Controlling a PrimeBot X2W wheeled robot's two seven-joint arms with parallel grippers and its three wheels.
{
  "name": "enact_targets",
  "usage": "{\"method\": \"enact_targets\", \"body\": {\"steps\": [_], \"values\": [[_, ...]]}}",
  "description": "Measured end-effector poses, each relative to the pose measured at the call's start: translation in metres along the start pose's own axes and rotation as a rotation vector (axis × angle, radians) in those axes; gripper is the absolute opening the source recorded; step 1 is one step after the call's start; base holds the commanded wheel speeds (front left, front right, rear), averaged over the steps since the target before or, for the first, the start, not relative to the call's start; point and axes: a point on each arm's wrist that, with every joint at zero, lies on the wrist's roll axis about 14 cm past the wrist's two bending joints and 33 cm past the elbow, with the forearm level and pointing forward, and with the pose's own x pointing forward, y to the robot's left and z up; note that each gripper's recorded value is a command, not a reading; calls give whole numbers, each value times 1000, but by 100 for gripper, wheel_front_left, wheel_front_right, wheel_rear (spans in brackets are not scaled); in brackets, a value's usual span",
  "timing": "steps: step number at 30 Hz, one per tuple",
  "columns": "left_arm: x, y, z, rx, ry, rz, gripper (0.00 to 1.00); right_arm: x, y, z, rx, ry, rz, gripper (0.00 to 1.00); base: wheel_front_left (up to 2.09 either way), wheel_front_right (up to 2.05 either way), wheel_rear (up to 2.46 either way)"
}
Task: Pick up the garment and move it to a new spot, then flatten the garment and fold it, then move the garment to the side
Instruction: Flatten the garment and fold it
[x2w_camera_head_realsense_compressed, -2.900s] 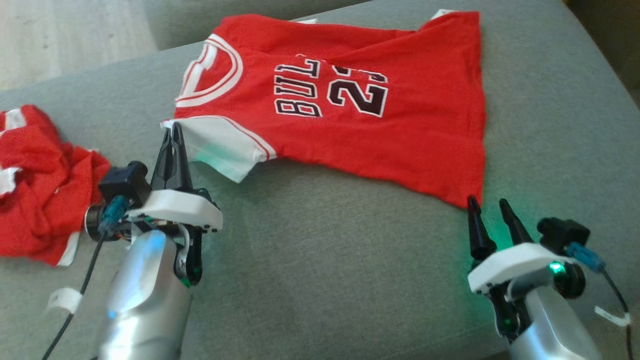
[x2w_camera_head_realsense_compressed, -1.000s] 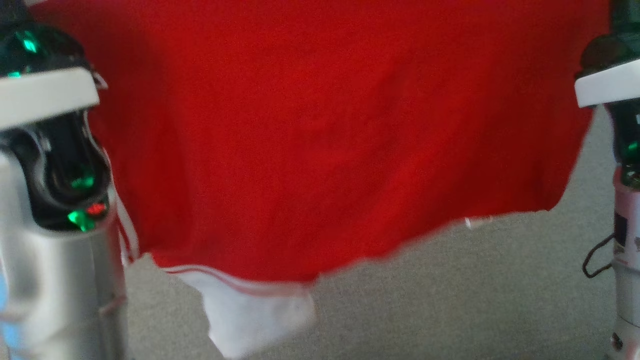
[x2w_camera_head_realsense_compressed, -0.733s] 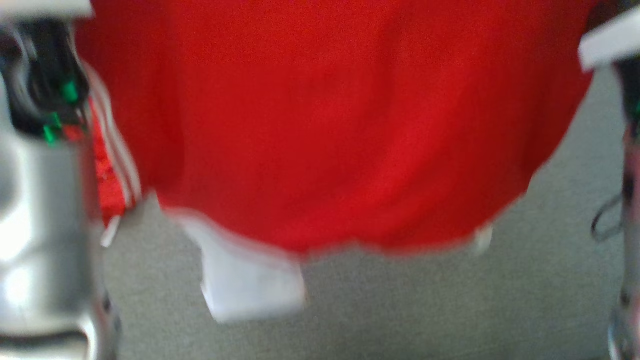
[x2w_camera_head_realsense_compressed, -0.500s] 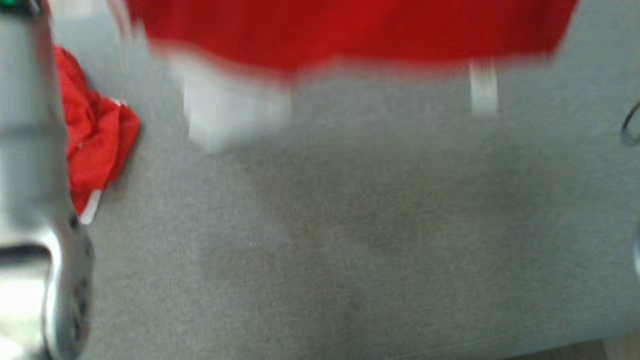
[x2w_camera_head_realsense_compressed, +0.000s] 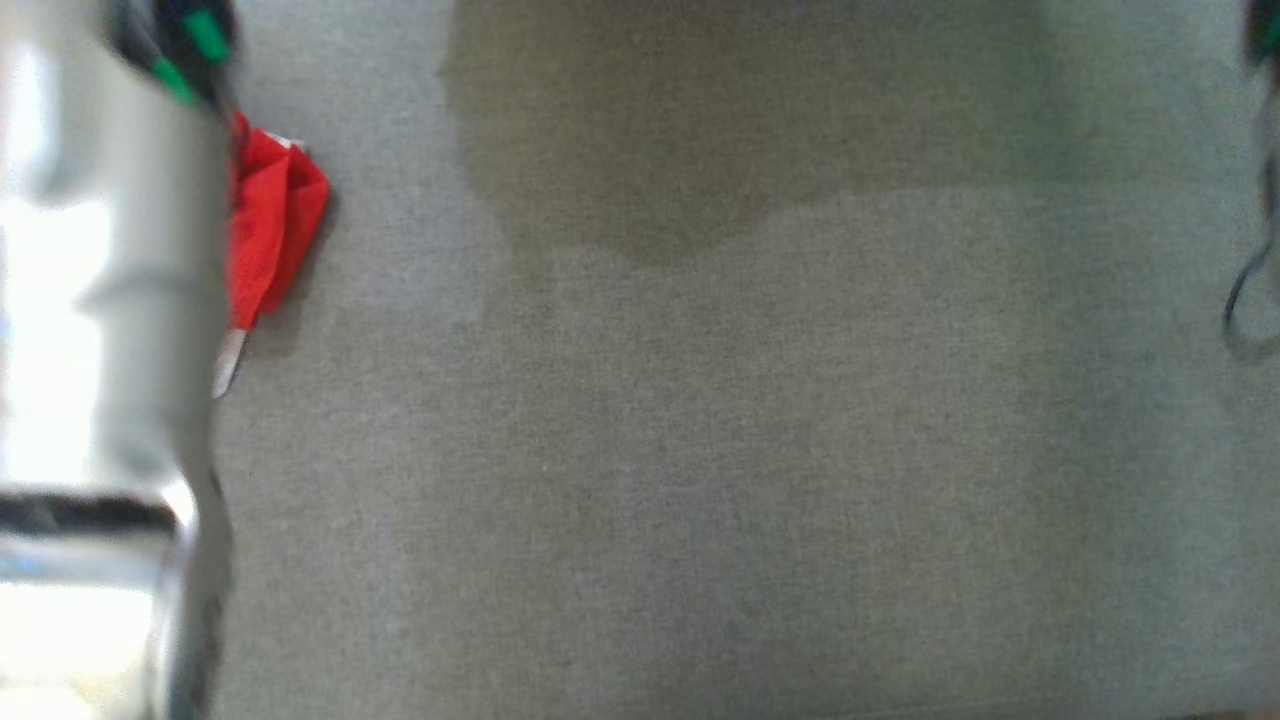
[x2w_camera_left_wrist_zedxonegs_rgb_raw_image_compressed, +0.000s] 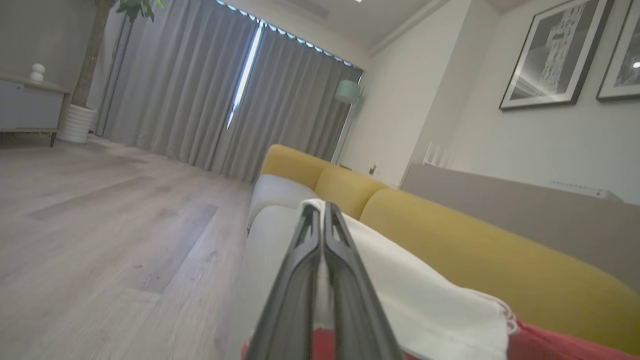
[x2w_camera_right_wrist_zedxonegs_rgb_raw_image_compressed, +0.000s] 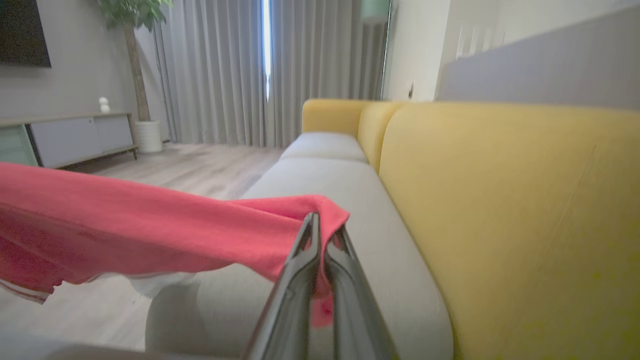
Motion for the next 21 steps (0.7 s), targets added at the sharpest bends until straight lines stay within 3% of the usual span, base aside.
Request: {"method": "enact_targets", "body": {"steps": [5, 11, 16, 21], "values": [[-64, 16, -71, 5, 200, 45, 0, -48, 2, -74, 1, 255, 22, 0, 0, 0, 0], [-143, 11, -122, 20, 430, 31, 0, -111, 6, -126, -45, 508, 85, 0, 0, 0, 0], [-198, -3, -136, 56, 567, -34, 0, -161, 3, -148, -88, 667, 139, 0, 0, 0, 0], [-244, -19, -139, 60, 660, -99, 0, -192, 1, -148, -121, 736, 182, 0, 0, 0, 0]]}}
